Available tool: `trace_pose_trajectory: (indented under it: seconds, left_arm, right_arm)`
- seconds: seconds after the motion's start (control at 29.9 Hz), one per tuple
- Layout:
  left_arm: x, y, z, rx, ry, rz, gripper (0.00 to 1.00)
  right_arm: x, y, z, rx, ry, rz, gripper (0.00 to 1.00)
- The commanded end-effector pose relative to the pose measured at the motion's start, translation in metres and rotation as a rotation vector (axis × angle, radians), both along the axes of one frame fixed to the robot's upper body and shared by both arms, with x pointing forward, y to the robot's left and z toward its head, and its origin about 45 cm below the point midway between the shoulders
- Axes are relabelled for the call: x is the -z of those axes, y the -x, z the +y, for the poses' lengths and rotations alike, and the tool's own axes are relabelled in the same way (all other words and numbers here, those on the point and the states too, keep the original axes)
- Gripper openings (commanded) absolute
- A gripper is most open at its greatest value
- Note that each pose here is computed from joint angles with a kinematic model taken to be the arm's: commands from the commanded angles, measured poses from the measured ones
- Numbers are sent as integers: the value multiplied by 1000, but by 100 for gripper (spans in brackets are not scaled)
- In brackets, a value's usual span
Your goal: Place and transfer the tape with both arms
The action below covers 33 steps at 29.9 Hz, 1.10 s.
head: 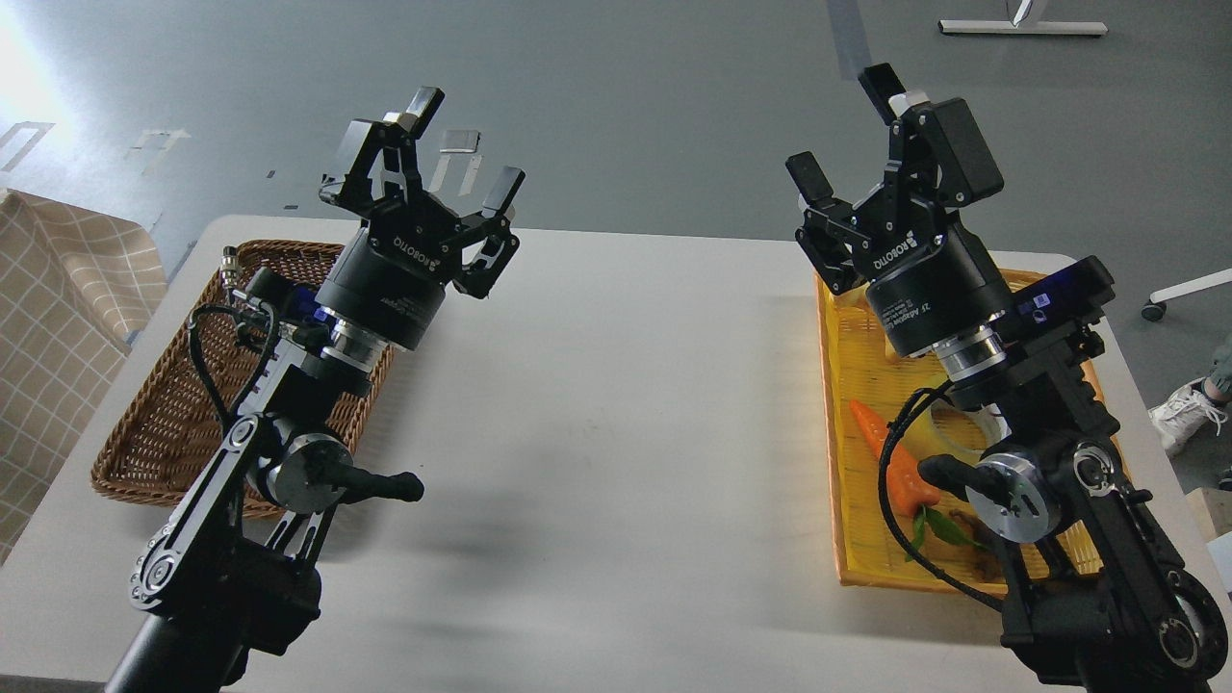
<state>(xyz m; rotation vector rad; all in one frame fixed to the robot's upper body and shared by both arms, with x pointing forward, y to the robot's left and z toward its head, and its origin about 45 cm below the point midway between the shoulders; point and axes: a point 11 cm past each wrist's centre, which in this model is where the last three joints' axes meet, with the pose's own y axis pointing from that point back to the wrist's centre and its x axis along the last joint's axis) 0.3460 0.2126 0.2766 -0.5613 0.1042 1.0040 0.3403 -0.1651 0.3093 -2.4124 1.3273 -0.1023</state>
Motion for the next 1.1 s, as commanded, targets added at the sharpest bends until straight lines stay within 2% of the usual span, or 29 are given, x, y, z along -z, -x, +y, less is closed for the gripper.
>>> trace_pose_trajectory:
  seconds: [0.0,1.07]
  left_arm:
    - [0,0,-1,0,-1,0,98]
    - [0,0,-2,-2,6,0,98]
  right_arm:
    - [0,0,0,-1,0,0,99]
    - [1,1,0,-1,-1,2,99]
